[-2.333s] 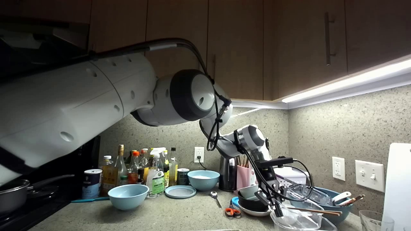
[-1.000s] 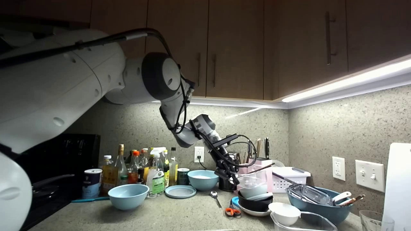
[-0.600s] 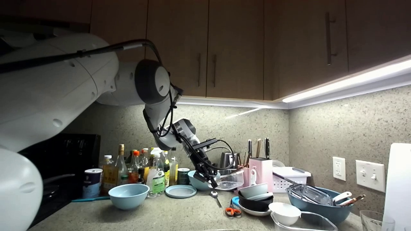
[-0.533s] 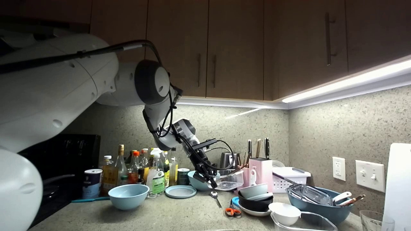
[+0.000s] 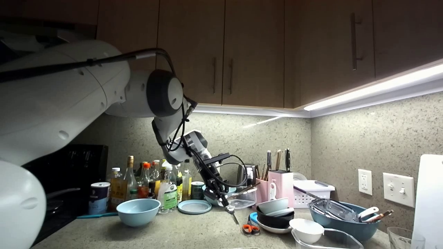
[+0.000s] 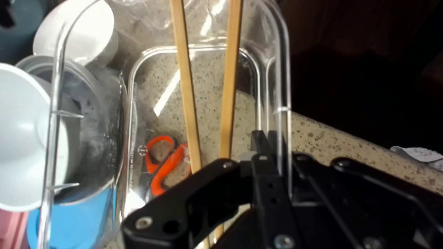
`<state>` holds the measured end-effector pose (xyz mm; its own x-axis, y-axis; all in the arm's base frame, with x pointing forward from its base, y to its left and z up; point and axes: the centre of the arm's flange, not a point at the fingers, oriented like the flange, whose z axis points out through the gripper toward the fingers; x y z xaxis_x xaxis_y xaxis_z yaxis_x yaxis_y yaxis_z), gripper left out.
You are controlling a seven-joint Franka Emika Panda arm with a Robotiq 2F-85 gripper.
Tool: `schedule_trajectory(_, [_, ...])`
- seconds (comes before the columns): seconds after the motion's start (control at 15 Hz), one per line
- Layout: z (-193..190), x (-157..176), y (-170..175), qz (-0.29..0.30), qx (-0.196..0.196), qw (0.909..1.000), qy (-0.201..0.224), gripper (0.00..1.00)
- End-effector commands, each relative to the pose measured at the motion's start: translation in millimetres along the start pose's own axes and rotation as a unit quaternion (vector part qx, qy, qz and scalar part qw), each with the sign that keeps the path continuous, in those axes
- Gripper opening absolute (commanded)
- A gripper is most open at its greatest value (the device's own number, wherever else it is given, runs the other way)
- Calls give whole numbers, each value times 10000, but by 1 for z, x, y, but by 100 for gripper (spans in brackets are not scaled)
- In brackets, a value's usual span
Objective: Pick up the bowl and move it to the left
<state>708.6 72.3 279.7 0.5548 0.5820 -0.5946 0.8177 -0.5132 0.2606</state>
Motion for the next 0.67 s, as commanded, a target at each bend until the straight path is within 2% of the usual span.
schedule_trajectory(0.0, [-28, 36, -16, -431, -7, 9990, -140, 5])
schedule_trajectory(0.33, [-50, 77, -43, -842, 156, 9953, -450, 5])
schedule_trajectory(0.47, [-45, 92, -43, -1354, 198, 9901, -298, 4])
schedule_trajectory(0.6, [-35, 108, -39, -1934, 135, 9810, -71, 4])
